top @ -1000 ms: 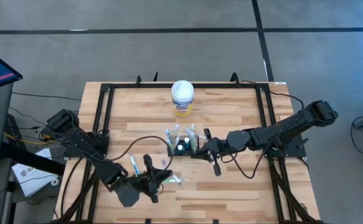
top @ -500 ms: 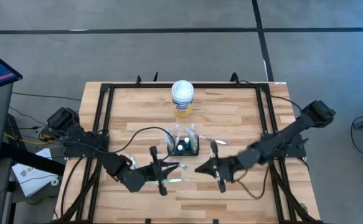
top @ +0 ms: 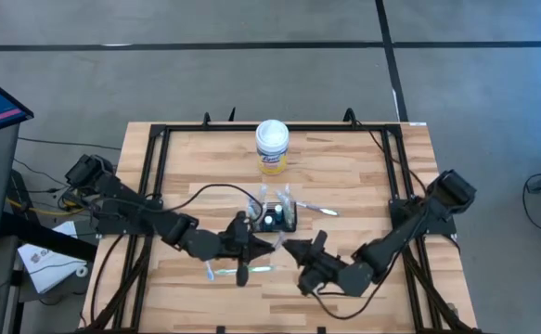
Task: Pick & Place toothbrushing station
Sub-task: Put the bottom purple toothbrush into the mesh organizer
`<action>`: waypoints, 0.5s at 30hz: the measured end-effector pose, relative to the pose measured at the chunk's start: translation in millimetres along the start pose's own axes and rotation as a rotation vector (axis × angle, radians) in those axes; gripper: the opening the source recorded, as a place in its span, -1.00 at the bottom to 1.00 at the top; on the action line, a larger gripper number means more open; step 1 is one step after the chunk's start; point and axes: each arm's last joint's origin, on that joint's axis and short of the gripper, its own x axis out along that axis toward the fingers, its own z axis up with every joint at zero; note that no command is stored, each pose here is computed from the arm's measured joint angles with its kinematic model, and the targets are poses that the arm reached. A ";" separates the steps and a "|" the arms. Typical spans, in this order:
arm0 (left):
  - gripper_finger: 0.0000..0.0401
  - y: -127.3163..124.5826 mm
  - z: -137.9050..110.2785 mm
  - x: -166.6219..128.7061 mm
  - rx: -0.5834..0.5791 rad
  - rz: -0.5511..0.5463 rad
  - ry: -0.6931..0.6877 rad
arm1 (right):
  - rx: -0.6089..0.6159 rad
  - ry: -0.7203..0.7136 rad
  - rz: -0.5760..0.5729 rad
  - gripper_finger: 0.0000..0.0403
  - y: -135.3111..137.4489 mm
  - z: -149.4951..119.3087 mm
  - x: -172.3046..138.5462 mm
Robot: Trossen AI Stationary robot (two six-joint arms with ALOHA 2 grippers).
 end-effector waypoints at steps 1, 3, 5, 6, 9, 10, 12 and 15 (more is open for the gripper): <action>-0.97 2.4 -0.9 1.4 -0.021 -0.003 0.020 | -0.018 0.025 -0.017 -1.00 -2.2 4.3 1.0; -0.97 7.5 -1.5 4.5 -0.071 -0.022 0.054 | -0.050 0.047 -0.034 -1.00 -3.3 12.0 2.7; -0.97 11.4 -2.1 6.3 -0.115 -0.047 0.094 | -0.104 0.064 -0.035 -1.00 1.1 15.6 2.7; -0.97 13.9 -2.0 7.8 -0.134 -0.054 0.108 | -0.131 0.081 -0.039 -1.00 2.8 15.8 2.6; -0.97 20.7 -0.5 10.3 -0.164 -0.053 0.127 | -0.144 0.117 -0.053 -1.00 2.4 16.2 2.5; -0.97 22.5 1.1 9.8 -0.172 -0.054 0.128 | -0.151 0.116 -0.049 -1.00 3.3 16.1 1.8; -0.97 25.8 6.8 9.7 -0.201 -0.076 0.121 | -0.165 0.118 -0.041 -1.00 5.9 15.3 0.8; -0.97 31.7 13.3 7.2 -0.252 -0.125 0.138 | -0.180 0.118 -0.036 -1.00 7.3 15.2 -0.5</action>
